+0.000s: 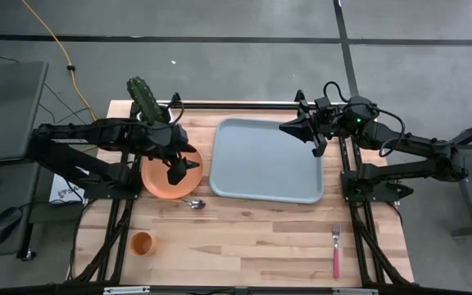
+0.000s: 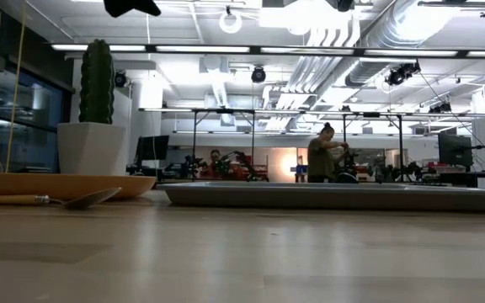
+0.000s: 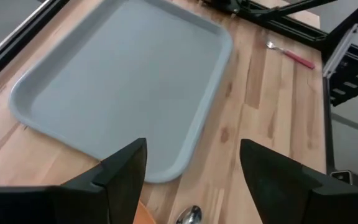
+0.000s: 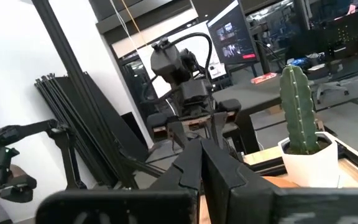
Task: Pick and place plate/cup/fork/spoon on tray
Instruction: Put the orange plate on the gray serving tray
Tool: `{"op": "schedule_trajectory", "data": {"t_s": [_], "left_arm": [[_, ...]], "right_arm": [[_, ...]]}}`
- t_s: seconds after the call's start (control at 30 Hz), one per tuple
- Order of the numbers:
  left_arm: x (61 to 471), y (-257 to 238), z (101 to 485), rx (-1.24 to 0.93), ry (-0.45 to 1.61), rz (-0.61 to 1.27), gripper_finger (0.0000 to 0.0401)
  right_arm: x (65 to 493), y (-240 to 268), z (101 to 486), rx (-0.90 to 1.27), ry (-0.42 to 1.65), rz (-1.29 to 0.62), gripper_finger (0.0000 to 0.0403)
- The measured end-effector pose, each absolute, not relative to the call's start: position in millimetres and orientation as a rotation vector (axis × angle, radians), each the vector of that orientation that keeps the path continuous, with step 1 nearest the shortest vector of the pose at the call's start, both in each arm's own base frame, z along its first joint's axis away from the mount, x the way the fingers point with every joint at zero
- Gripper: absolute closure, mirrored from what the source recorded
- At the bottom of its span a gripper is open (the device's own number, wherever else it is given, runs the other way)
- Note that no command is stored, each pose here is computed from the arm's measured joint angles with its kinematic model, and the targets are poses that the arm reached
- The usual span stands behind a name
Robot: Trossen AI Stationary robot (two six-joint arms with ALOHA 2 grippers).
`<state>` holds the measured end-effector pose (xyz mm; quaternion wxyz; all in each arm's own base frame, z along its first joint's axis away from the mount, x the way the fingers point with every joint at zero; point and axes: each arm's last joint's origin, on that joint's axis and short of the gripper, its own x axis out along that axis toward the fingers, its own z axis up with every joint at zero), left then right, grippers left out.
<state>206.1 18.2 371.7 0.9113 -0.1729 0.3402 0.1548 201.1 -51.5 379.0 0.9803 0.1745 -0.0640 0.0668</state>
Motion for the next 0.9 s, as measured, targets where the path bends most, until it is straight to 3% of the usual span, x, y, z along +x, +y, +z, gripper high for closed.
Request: {"op": "schedule_trajectory", "data": {"t_s": [0.43, 0.67, 0.9], "left_arm": [[212, 20, 362, -0.417, 0.776, 0.367, 0.0156], [232, 24, 322, -0.452, 1.082, 0.44, 0.0156], [249, 24, 265, -0.522, 1.242, 0.48, 0.0156]], "right_arm": [[201, -52, 379, 0.352, -0.128, 0.134, 0.0402], [201, -52, 377, 0.359, -0.11, 0.13, 0.0402], [202, -52, 373, 0.375, -0.073, 0.112, 0.0402]]}}
